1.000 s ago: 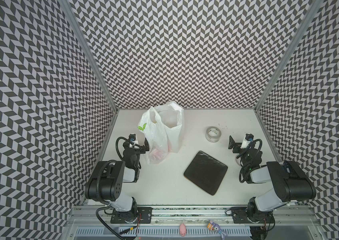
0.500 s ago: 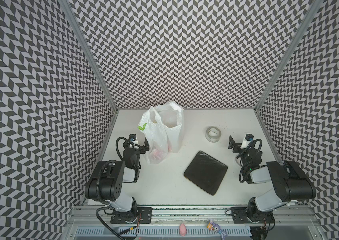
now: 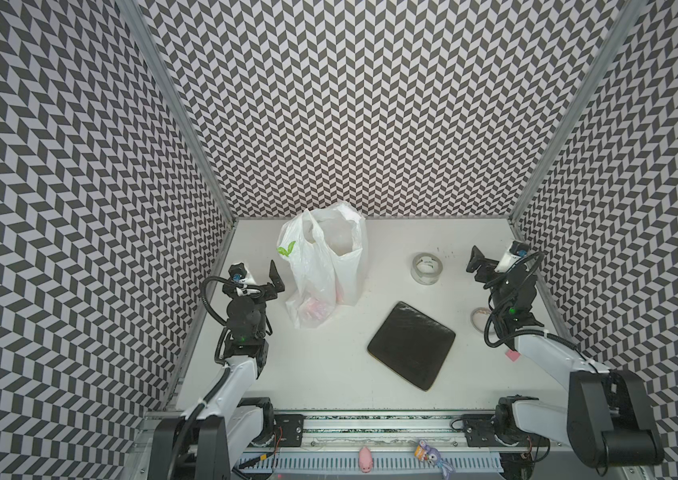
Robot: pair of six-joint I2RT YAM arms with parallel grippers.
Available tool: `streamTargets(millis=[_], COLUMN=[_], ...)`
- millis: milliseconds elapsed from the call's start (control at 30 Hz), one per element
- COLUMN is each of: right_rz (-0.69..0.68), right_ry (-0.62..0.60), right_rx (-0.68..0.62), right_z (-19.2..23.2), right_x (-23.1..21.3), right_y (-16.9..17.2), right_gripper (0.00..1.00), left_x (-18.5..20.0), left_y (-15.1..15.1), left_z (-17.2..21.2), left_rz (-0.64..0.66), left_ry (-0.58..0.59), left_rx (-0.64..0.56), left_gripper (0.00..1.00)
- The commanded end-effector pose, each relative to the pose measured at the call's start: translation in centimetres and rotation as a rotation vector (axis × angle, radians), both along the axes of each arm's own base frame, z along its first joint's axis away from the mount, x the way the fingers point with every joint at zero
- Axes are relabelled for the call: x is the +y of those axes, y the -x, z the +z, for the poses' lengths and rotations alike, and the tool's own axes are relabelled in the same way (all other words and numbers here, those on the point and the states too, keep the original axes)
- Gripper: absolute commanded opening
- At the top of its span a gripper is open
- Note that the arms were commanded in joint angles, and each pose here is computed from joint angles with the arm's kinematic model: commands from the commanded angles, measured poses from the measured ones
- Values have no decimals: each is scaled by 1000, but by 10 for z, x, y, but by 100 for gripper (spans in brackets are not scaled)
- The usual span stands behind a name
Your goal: Take the fake fruits out of the plastic bag
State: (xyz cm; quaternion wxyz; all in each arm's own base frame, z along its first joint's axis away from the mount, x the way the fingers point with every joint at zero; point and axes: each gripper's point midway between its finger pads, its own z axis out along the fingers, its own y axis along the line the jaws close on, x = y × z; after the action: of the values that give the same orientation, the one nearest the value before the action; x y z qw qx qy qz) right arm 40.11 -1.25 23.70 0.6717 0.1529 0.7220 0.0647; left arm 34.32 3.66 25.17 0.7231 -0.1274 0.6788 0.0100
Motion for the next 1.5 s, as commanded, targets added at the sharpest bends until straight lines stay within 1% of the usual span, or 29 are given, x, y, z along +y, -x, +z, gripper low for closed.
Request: streamTargets(millis=[0, 67, 133, 200, 267, 333, 433, 467, 567, 633, 733, 833, 967, 1100, 1200, 1233, 1267, 1400, 1467], right_rz=[15, 101, 240, 391, 501, 589, 728, 777, 915, 984, 1030, 1047, 1016, 961, 915, 910, 910, 943, 973], right_ry=[-184, -224, -229, -231, -219, -195, -138, -116, -32, 27, 112, 179, 245, 269, 262, 261, 258, 246, 237], right_rx=[176, 186, 179, 160, 148, 146, 106, 73, -7, -35, -64, -83, -83, -77, -56, -50, -49, -49, -43], right_z=[-27, -19, -8, 6, 19, 35, 65, 77, 106, 119, 132, 142, 146, 143, 136, 132, 131, 126, 124], right_x=[7, 22, 46, 72, 96, 121, 166, 182, 227, 253, 288, 317, 348, 366, 374, 376, 378, 384, 386], right_y=[10, 13, 17, 25, 34, 42, 55, 60, 70, 71, 62, 49, 21, -8, -28, -33, -35, -32, -26], right_gripper=[100, 100, 100, 98, 97, 97, 97, 98, 100, 100, 100, 100, 100, 98, 90, 84, 78, 45, 26], left_x=[6, 4, -3, -23, -42, -57, -78, -86, -98, -101, -102, -104, -105, -101, -102, -102, -102, -105, -110], left_y=[11, 17, 23, 30, 37, 42, 46, 45, 43, 41, 35, 23, 10, -2, -16, -21, -24, -37, -42], left_z=[-17, 10, 31, 58, 80, 102, 130, 134, 132, 126, 118, 112, 116, 115, 104, 101, 98, 95, 94], left_rz=[46, 42, 1, -115, -227, -312, -432, -473, -528, -543, -548, -553, -557, -542, -534, -529, -527, -549, -573], left_ry=[156, 217, 286, 330, 374, 435, 510, 537, 608, 639, 668, 670, 669, 663, 675, 679, 687, 708, 697], left_rx=[175, 173, 173, 154, 130, 122, 155, 176, 231, 238, 234, 260, 273, 266, 301, 309, 314, 313, 316], left_gripper=[100, 100, 99, 97, 96, 95, 96, 99, 100, 100, 100, 100, 100, 100, 100, 100, 100, 99, 88])
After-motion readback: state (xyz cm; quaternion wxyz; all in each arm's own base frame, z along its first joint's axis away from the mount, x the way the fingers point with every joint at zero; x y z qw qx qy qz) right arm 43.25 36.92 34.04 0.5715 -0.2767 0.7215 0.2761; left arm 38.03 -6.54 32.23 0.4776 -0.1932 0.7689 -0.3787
